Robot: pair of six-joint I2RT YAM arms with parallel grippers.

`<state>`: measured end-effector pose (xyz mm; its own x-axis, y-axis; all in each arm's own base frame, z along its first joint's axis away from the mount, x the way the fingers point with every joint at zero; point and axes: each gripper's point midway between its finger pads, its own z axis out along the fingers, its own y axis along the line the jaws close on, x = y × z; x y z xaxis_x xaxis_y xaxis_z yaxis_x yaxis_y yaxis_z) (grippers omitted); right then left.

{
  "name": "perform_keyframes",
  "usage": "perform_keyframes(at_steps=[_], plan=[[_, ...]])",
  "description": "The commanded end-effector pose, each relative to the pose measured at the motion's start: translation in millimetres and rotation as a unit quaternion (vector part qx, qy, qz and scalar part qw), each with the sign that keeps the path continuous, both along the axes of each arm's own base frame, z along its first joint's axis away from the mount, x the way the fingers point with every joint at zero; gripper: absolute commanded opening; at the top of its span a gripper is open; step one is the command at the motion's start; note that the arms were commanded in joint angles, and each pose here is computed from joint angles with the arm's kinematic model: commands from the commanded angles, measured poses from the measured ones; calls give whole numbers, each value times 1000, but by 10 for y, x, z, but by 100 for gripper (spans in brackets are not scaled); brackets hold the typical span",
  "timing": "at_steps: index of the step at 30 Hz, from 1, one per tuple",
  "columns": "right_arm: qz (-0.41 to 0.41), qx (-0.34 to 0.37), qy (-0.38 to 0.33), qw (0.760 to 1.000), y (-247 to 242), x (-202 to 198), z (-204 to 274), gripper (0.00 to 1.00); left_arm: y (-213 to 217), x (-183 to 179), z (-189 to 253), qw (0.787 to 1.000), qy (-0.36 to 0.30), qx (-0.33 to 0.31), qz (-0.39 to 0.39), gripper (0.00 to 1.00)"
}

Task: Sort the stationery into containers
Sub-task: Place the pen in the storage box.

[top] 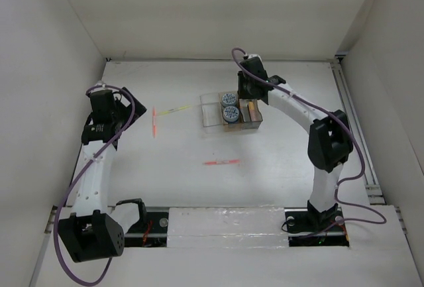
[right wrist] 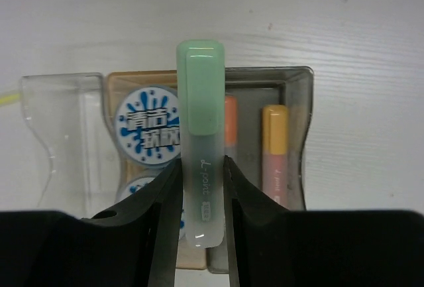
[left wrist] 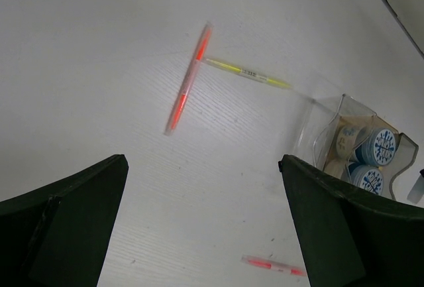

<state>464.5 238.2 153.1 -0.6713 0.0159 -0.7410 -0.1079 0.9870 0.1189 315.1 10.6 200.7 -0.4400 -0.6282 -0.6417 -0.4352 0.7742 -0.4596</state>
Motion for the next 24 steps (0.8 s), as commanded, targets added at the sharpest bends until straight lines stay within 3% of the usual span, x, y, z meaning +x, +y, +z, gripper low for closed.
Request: perform_keyframes(at_steps=[1,11,13,14,15,17,19,24], plan=[[-27,-15,23,999,-252,-30,-201,0,-44,32,72,1000,-20,3,-20,100],[-66,-18,26,997,-531,-84,-372,0,-77,51,-2,1000,-12,-5,-28,100],[-69,-14,26,997,-529,-87,-394,12,-77,51,-2,1000,-12,-5,-28,100],[-66,-11,28,997,-514,-92,-396,24,-77,51,-2,1000,-12,-5,-28,100],[-66,-9,23,998,-516,-97,-373,56,-93,50,0,999,-12,-7,-31,100],[-58,2,10,998,-460,-121,-256,77,-106,63,16,999,-17,-6,-38,100],[-53,11,-4,999,-406,-130,-127,90,-160,63,17,999,-17,-6,-47,100],[-48,33,-42,997,-408,-234,317,96,-467,87,79,991,-40,-17,-127,100]])
